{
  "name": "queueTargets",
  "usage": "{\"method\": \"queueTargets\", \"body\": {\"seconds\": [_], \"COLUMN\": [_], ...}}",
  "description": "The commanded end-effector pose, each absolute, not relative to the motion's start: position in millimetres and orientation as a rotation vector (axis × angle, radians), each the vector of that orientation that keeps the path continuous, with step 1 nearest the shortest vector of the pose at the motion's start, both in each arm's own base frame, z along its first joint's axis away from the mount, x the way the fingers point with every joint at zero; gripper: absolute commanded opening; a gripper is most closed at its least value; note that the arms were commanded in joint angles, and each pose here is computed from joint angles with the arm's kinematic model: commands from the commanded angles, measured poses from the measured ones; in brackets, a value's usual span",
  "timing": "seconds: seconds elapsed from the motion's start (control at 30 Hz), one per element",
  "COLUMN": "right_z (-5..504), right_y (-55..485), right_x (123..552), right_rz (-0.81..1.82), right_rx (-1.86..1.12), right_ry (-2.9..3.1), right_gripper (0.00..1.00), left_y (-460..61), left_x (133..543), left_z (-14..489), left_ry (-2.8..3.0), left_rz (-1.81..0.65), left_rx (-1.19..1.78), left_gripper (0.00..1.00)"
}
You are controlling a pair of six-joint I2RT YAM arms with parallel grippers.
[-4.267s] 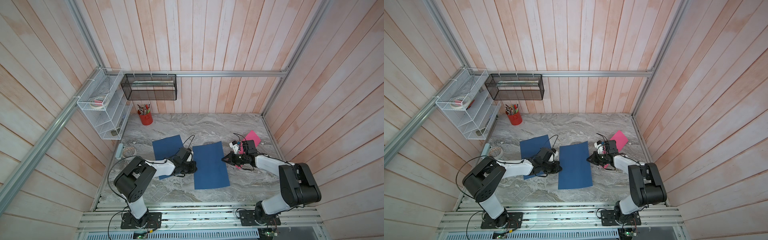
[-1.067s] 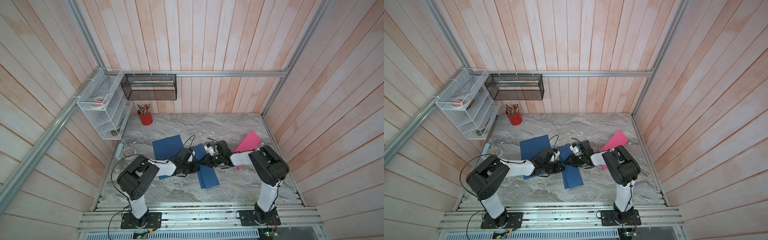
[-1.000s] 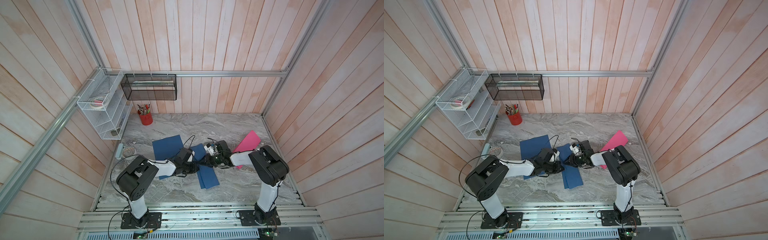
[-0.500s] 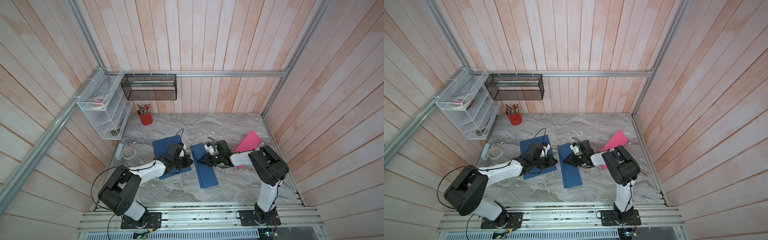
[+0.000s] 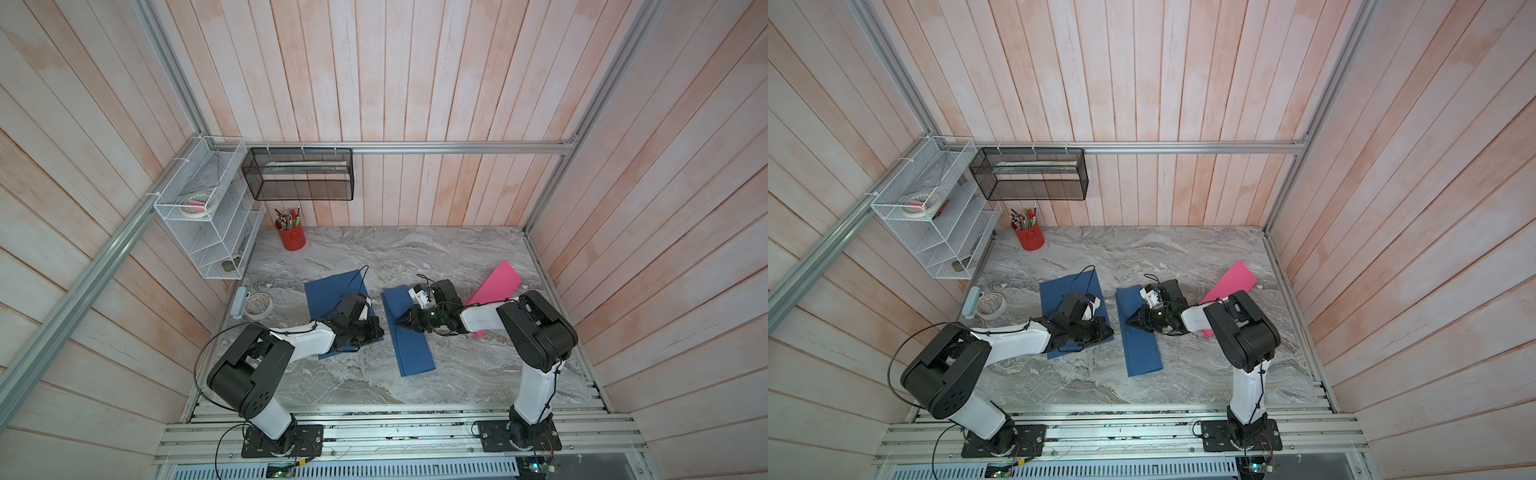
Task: Fold the rectangular paper in half along the long edge
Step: Fold the paper at the center of the board.
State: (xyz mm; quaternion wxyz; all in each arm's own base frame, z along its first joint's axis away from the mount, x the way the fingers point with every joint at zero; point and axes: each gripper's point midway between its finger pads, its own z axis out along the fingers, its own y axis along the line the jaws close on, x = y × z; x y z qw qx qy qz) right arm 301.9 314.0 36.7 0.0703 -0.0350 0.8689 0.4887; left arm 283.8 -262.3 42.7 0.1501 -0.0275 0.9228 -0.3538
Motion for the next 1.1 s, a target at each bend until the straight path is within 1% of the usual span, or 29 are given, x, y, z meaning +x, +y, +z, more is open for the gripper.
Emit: {"method": "queueTargets", "body": {"seconds": [0.0, 0.17, 0.53, 0.83, 1.07], "right_z": [37.3, 41.3, 25.8, 35.3, 31.1], "right_y": [319.0, 322.3, 317.0, 322.5, 322.9], "right_x": [301.1, 302.6, 293.9, 300.0, 300.2], "right_rz": [1.515, 1.544, 1.522, 1.55, 1.556], "right_rx": [-0.109, -0.107, -0.096, -0.101, -0.088], "right_ry": [2.603, 2.587, 2.63, 2.596, 2.601], "right_gripper": [0.22, 0.22, 0.22, 0.22, 0.22], "left_y": [-263.5, -264.4, -264.6, -266.9, -268.2], "left_x": [279.5, 277.7, 275.6, 275.2, 274.0], "left_z": [33.9, 28.6, 24.6, 23.5, 21.8], "left_ry": [2.665, 2.676, 2.686, 2.688, 2.692], "left_rz": [-1.041, -1.055, -1.055, -1.067, -1.071], "left_rx": [-0.086, -0.094, -0.088, -0.087, -0.084], "left_gripper": [0.0, 0.0, 0.0, 0.0, 0.0]}}
